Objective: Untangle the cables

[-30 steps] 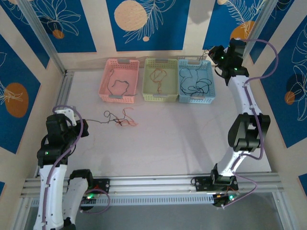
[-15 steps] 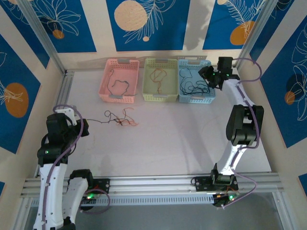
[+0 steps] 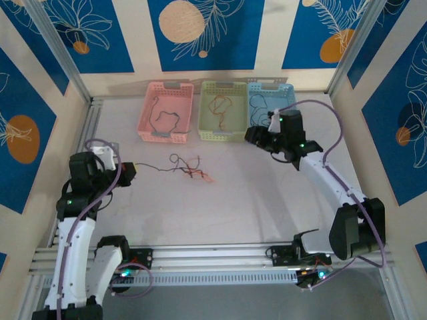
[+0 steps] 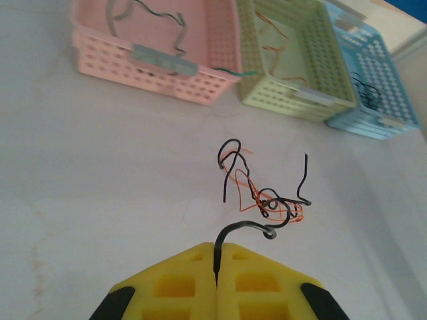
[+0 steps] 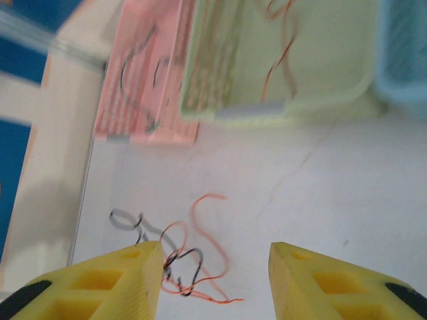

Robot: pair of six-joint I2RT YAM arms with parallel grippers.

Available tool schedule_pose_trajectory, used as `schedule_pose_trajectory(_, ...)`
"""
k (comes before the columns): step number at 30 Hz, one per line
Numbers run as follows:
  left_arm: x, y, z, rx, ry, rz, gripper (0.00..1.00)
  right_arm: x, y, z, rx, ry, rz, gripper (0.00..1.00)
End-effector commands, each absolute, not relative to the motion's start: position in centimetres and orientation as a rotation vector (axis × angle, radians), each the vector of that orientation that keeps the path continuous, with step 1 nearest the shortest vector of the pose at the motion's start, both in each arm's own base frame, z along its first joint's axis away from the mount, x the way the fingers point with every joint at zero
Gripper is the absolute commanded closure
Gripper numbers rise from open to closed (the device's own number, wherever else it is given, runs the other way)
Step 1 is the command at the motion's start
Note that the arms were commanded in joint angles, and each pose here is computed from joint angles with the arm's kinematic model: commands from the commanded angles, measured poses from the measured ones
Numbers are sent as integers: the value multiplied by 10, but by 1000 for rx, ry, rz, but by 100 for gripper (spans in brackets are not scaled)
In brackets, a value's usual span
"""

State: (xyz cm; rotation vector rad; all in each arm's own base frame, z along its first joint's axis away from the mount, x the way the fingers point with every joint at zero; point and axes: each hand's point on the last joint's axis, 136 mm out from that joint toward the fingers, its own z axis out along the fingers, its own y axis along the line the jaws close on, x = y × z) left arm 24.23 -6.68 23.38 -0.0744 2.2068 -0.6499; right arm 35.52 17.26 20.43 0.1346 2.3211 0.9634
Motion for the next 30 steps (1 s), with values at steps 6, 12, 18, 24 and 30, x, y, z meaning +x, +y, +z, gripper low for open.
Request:
schedule_pose_trajectory(6,245,-85,221,-17,2263,-756,100,294,244,152,-254,2475,1119,54)
schedule_pose_trajectory(12,248,-81,210,-50,2311,-729,100,279,272,114,-342,2588,1124,51)
schedule_pose_trajectory(18,248,-79,211,-55,2309,-713,100,269,282,83,-397,2679,1062,51)
schedule_pose_trajectory(24,248,-78,210,-57,2313,-709,100,268,282,60,-400,2765,1036,52)
schedule_pose_trajectory(30,248,-78,211,-57,2310,-704,100,264,288,45,-422,2807,1043,52)
